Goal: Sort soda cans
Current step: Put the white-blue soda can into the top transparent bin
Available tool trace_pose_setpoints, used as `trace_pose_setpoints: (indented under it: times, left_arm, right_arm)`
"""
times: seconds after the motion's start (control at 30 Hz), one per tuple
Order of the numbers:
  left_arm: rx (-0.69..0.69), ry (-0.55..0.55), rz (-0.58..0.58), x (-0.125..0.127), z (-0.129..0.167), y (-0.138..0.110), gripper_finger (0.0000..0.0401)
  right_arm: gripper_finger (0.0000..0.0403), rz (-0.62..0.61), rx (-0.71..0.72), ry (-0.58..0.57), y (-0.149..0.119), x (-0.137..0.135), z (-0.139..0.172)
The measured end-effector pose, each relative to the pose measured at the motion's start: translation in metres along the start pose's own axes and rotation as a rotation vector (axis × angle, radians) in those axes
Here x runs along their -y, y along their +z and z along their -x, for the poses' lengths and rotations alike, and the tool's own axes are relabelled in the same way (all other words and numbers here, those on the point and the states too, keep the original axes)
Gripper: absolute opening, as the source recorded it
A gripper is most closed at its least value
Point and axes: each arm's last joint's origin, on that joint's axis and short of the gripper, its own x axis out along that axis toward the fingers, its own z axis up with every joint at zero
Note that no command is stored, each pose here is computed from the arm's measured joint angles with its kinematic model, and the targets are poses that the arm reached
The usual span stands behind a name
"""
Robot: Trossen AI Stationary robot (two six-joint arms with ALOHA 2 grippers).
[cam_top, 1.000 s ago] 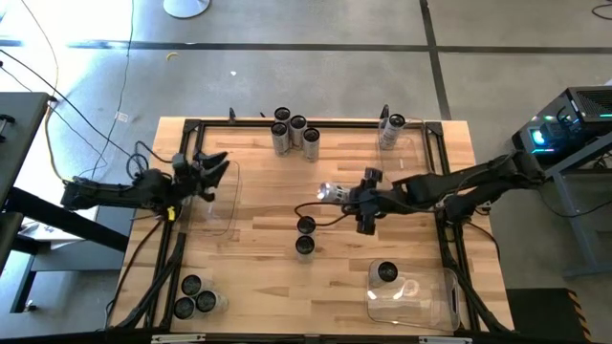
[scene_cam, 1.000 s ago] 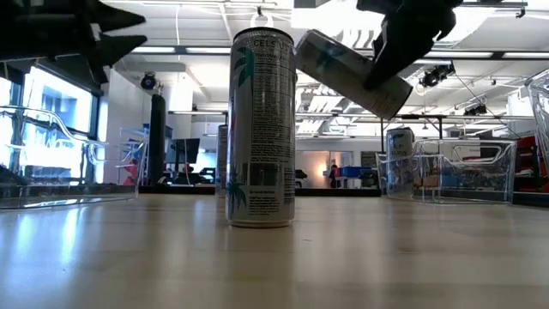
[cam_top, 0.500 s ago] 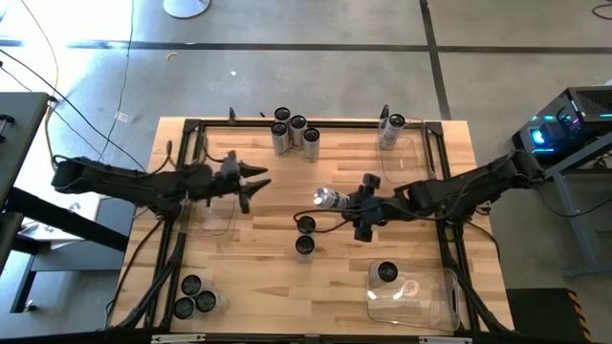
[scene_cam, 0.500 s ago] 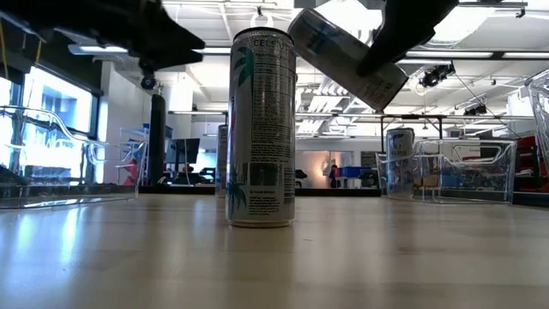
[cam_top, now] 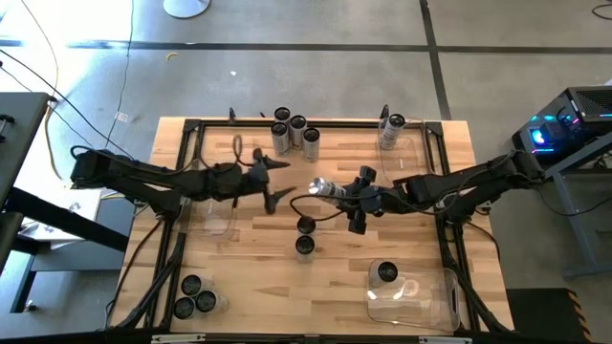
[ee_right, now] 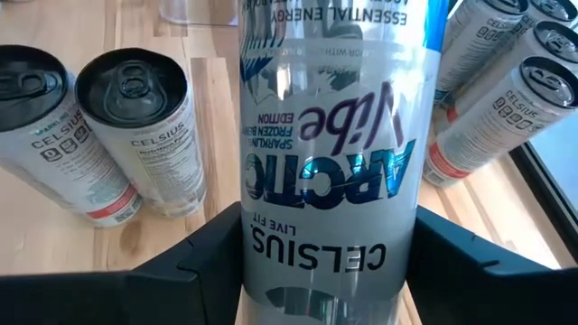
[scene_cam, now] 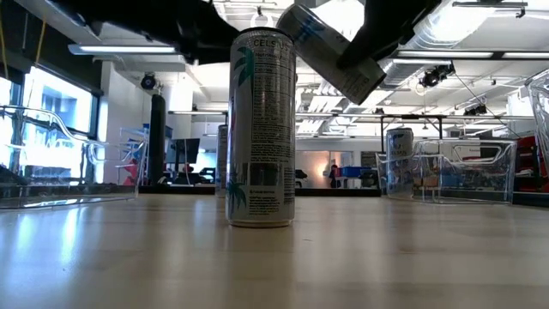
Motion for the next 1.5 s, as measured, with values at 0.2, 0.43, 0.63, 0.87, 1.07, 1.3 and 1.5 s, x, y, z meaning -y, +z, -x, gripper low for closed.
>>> trace_pose_setpoints:
  times: [0.2, 0.43, 0.63, 0.87, 1.07, 1.3, 1.5]
  left_arm:
    - [0.006, -0.04, -0.056, 0.007, -0.021, 0.005, 0.0325]
    - [0.06, -0.21, -0.038, 0.013, -0.04, 0.018, 0.0325]
    - [0.081, -0.222, -0.018, 0.016, -0.051, 0.023, 0.0325]
    - [0.074, -0.319, 0.023, 0.017, -0.068, 0.023, 0.0325]
    - [0.085, -0.374, 0.044, 0.019, -0.074, 0.021, 0.0322]
    - [0.099, -0.407, 0.089, 0.016, -0.074, 0.024, 0.0279]
    - [0.104, -0.414, 0.065, 0.015, -0.074, 0.023, 0.0247]
  right_arm:
    - [0.0226, -0.004, -0.002, -0.001, 0.0, 0.001, -0.001]
    - [0.0226, -0.003, -0.002, -0.001, 0.0, 0.001, -0.001]
    - [0.0226, 0.018, -0.002, -0.001, 0.0, 0.001, -0.001]
    - [0.0226, 0.07, -0.001, -0.003, 0.0, 0.001, 0.0]
    - [0.0226, 0.081, -0.003, 0.001, 0.0, 0.001, 0.0]
    - [0.0226, 0.087, -0.001, 0.004, 0.0, 0.001, 0.0]
    - [0.0226, 0.083, -0.002, -0.006, 0.0, 0.001, 0.0]
